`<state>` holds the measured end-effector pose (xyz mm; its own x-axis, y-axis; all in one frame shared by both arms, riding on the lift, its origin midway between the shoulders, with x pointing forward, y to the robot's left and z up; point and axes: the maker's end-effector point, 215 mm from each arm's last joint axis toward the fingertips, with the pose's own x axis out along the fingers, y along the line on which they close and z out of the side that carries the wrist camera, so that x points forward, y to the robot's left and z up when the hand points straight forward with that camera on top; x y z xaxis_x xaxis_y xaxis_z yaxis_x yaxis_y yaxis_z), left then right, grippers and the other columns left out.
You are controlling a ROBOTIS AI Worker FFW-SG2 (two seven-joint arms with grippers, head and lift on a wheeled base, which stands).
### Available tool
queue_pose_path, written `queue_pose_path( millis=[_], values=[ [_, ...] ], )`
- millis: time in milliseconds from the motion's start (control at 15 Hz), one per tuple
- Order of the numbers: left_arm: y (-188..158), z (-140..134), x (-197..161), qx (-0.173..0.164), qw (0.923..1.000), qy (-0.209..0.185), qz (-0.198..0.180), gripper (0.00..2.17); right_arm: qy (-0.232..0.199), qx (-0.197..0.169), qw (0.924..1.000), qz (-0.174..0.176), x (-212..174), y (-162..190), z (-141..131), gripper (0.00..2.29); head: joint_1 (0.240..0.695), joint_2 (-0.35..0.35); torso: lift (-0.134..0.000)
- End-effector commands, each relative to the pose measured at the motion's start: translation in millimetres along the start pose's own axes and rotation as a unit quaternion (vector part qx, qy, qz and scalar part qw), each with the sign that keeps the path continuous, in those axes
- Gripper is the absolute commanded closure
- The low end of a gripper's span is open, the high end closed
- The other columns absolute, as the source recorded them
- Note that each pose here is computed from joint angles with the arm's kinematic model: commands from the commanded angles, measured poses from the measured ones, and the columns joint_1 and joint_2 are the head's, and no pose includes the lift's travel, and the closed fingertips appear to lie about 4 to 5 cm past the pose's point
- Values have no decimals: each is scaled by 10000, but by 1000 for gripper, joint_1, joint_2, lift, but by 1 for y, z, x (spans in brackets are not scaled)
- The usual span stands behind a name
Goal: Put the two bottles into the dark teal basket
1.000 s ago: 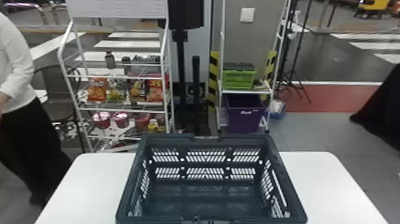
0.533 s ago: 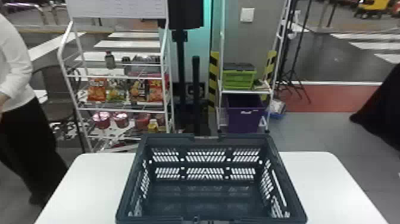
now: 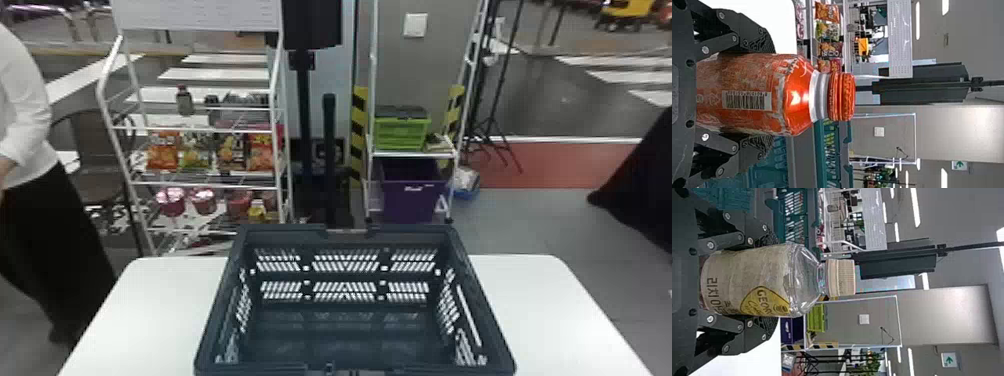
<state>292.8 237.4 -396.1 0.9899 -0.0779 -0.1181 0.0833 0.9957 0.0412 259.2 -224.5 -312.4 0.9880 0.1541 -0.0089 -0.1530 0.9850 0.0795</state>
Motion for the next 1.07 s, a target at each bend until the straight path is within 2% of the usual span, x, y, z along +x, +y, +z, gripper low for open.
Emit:
queue_pose_path(
  millis=[0,200,600,667,867,1000],
  values=[
    [-1,-5,0,-17,10000,44,-7,2148,-158,17,9999,55,18,3,24,1717,499,0,0],
    [2,-5,3,-19,10000,34,-18,2148,-42,144,9999,84,54,4,38,1717,499,0,0],
    [7,-17,8,-46,9998,194,-88,2148,781,287,9965,11,132,12,30,1717,499,0,0],
    [7,-19,8,-56,9997,209,-87,2148,1009,314,9944,60,146,18,23,1717,499,0,0],
    [10,-27,9,-68,9995,298,-96,2148,1617,78,9867,172,179,36,6,1717,499,0,0],
    [12,-29,10,-81,9994,318,-112,2148,2036,-42,9786,306,204,52,-8,1717,499,0,0]
  ],
)
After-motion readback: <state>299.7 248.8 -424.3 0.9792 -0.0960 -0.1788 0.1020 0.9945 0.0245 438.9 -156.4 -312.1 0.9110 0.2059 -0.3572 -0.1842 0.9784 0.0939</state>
